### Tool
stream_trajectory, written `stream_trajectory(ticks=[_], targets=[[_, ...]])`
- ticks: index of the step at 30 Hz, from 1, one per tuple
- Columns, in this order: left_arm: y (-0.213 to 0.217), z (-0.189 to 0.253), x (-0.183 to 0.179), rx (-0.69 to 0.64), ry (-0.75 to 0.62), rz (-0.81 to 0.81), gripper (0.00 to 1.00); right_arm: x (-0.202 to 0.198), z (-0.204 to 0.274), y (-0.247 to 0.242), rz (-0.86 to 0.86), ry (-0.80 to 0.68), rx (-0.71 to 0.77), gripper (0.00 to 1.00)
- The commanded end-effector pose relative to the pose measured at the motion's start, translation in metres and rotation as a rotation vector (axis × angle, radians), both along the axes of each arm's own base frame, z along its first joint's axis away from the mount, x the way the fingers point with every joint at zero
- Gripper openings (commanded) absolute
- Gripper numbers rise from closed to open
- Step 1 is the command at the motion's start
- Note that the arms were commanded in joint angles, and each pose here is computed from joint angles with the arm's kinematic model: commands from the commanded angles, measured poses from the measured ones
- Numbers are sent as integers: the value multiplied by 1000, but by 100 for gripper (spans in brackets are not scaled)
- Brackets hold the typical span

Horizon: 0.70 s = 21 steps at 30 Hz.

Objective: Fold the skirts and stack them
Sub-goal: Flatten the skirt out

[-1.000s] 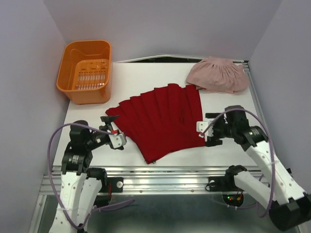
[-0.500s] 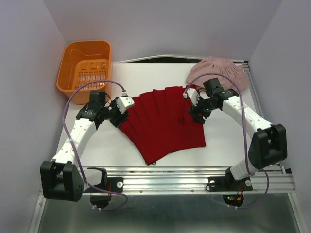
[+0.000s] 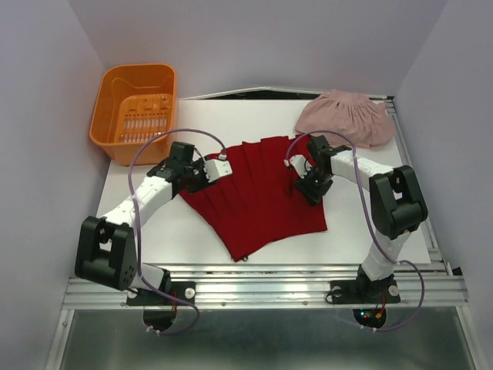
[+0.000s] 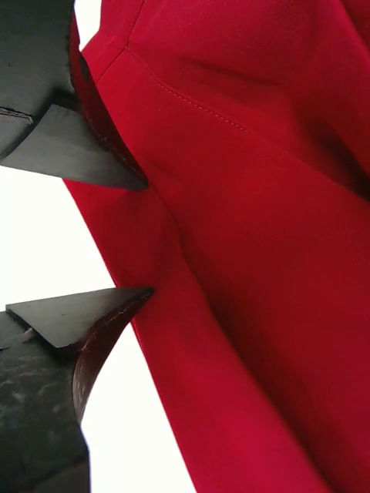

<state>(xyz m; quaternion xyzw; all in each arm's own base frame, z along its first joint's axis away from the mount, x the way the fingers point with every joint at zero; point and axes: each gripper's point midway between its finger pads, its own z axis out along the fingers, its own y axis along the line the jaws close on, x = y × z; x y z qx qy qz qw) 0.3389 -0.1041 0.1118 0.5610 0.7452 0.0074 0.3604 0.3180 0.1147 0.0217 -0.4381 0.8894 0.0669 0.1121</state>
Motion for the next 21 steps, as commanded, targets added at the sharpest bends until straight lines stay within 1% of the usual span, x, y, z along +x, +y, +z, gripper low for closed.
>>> stream_trajectory(ticks=[1,2,4,5,6,7,8,9,12,13,16,17,18,19,21], targets=[[4,-26,25,169,-62,-42,48,9,-19,-16,-39,-18,-105,59],[7,-41,27,205,-23,-42,42,10,-24,-21,-38,-21,-134,58],[11,-53,24,257,10,-66,38,16,-28,-23,-29,-44,-148,58],[11,-62,13,279,51,-101,35,20,-31,-28,-25,-57,-185,58],[10,-66,5,295,68,-133,34,28,-32,-28,-26,-80,-189,58],[7,-73,-10,304,95,-208,33,33,-33,-28,-19,-88,-198,58],[4,-74,-21,299,111,-248,31,36,-40,-28,-18,-79,-208,58],[-4,-73,-40,285,136,-317,29,53,-35,-24,-10,-118,-204,58],[-21,-66,-65,255,146,-415,27,82,-33,-16,15,-169,-198,58],[-36,-66,-76,235,151,-474,27,92,-32,-15,36,-200,-202,59],[-61,-65,-97,197,198,-551,27,113,-28,-12,59,-265,-211,59],[-76,-68,-109,193,223,-605,27,117,-26,-11,67,-284,-211,59],[-85,-68,-117,174,248,-607,27,122,-22,-10,64,-307,-209,59],[-106,-63,-128,145,250,-662,27,131,-13,-4,57,-340,-178,60],[-128,-63,-142,117,283,-707,27,141,1,3,31,-376,-145,60]])
